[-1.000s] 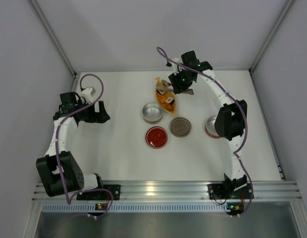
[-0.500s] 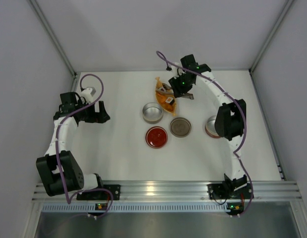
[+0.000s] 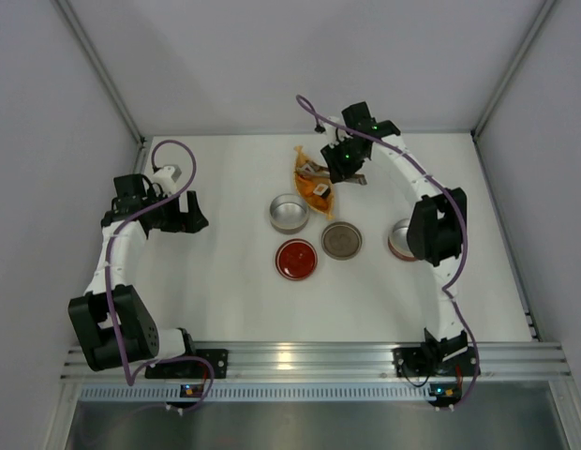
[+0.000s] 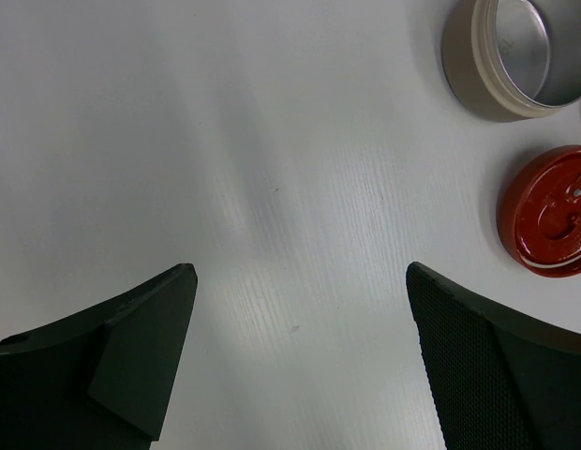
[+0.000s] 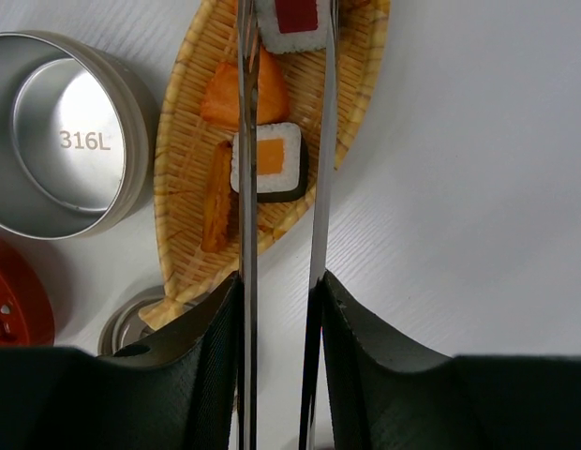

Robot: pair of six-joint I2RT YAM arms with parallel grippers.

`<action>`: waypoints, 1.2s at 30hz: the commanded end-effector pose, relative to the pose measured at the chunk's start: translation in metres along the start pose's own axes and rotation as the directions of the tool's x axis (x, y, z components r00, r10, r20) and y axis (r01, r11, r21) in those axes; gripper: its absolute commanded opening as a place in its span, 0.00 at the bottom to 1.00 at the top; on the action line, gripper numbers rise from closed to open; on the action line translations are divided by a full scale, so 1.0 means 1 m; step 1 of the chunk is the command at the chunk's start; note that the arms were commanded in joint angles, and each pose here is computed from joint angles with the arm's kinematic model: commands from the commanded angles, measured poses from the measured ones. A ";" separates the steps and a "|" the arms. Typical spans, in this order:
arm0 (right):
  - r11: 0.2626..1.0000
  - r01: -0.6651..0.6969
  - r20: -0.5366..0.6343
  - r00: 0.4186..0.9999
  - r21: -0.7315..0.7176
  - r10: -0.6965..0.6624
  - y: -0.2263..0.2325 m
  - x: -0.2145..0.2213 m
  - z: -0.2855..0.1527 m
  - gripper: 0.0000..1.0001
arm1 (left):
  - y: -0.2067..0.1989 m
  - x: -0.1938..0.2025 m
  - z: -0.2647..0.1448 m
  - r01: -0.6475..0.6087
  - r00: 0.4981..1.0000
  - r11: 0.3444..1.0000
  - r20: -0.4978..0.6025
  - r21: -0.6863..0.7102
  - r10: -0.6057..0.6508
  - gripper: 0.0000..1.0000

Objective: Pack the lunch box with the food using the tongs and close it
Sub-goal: Pick up the fake food from the plate, then place the fake food in the packing box.

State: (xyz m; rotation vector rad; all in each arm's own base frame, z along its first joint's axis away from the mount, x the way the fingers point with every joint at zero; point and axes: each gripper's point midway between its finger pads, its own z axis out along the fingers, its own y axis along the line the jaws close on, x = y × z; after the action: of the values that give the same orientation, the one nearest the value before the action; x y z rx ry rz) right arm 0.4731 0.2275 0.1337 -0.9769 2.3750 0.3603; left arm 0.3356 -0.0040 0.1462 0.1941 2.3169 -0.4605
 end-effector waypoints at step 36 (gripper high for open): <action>0.982 0.021 -0.171 0.985 0.185 0.012 0.029 0.207 -0.296 0.13 | -0.029 -0.011 -0.031 -0.060 0.995 0.997 0.078 0.054 0.056 0.98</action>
State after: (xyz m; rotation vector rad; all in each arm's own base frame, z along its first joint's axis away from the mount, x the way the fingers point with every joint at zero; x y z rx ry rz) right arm 0.2608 0.0258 0.2818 -0.9067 2.3374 0.0385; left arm 0.3216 -0.0128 0.1732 0.2285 2.2515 -0.4699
